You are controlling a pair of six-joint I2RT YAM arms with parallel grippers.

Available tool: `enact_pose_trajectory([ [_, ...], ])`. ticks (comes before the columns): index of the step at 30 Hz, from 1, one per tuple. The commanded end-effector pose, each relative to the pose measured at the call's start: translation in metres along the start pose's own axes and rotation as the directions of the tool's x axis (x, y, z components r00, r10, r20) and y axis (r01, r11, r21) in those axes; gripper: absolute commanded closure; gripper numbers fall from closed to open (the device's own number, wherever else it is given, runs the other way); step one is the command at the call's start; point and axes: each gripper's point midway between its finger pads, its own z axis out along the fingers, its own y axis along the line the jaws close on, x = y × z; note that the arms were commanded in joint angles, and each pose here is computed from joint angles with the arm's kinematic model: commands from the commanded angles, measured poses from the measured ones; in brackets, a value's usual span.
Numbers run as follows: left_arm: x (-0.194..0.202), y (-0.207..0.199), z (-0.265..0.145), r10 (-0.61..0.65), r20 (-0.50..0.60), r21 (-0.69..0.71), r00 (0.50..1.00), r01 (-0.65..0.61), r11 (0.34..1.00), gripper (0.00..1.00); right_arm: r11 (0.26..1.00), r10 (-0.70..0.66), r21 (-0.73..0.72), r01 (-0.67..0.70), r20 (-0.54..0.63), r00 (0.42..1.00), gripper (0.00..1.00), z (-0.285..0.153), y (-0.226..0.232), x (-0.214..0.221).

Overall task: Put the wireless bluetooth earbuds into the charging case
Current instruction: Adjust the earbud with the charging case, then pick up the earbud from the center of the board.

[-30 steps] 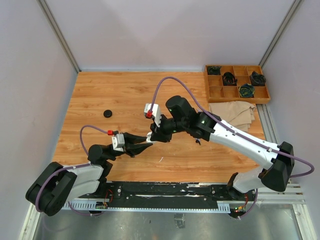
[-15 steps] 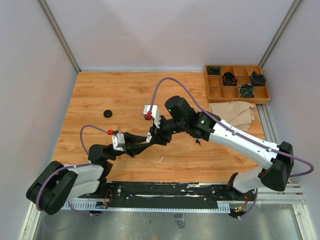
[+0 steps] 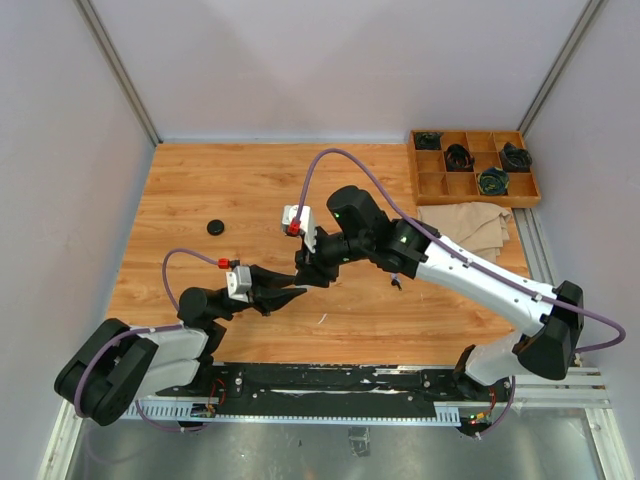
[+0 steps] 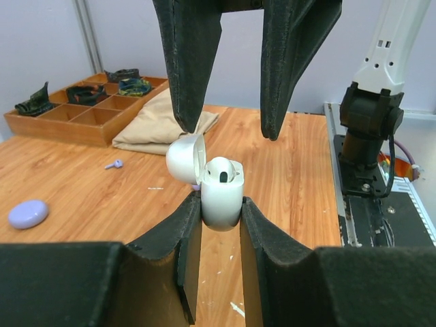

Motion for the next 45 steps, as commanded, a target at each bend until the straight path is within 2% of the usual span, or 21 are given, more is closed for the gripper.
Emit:
enact_pose_trajectory([
  [1, -0.022, 0.000, 0.000, 0.087, 0.085, -0.012, 0.993, -0.086, 0.996, 1.00, 0.999, -0.043, 0.021, 0.043, 0.029, 0.999, 0.60, -0.009, 0.003, -0.013],
  [10, -0.012, 0.045, -0.011, 0.080, 0.032, -0.272, 0.996, -0.069, 0.960, 1.00, 0.961, -0.002, 0.276, 0.018, -0.058, 0.998, 0.54, -0.029, -0.048, 0.010],
  [17, -0.009, 0.073, -0.025, 0.067, 0.012, -0.442, 0.998, -0.055, 0.895, 1.00, 0.907, 0.155, 0.411, -0.092, -0.122, 0.980, 0.53, -0.027, -0.104, 0.058],
  [27, -0.012, 0.077, -0.032, 0.081, 0.020, -0.485, 0.997, -0.061, 0.872, 1.00, 0.861, 0.271, 0.486, -0.149, -0.191, 0.943, 0.57, 0.001, -0.162, 0.117],
  [35, -0.013, 0.076, -0.031, 0.082, 0.023, -0.476, 0.996, -0.062, 0.877, 1.00, 0.842, 0.354, 0.509, -0.178, -0.274, 0.894, 0.63, 0.034, -0.190, 0.166],
  [45, -0.014, 0.074, -0.029, 0.081, 0.026, -0.464, 0.996, -0.060, 0.884, 1.00, 0.829, 0.383, 0.529, -0.182, -0.299, 0.874, 0.70, 0.056, -0.209, 0.184],
])
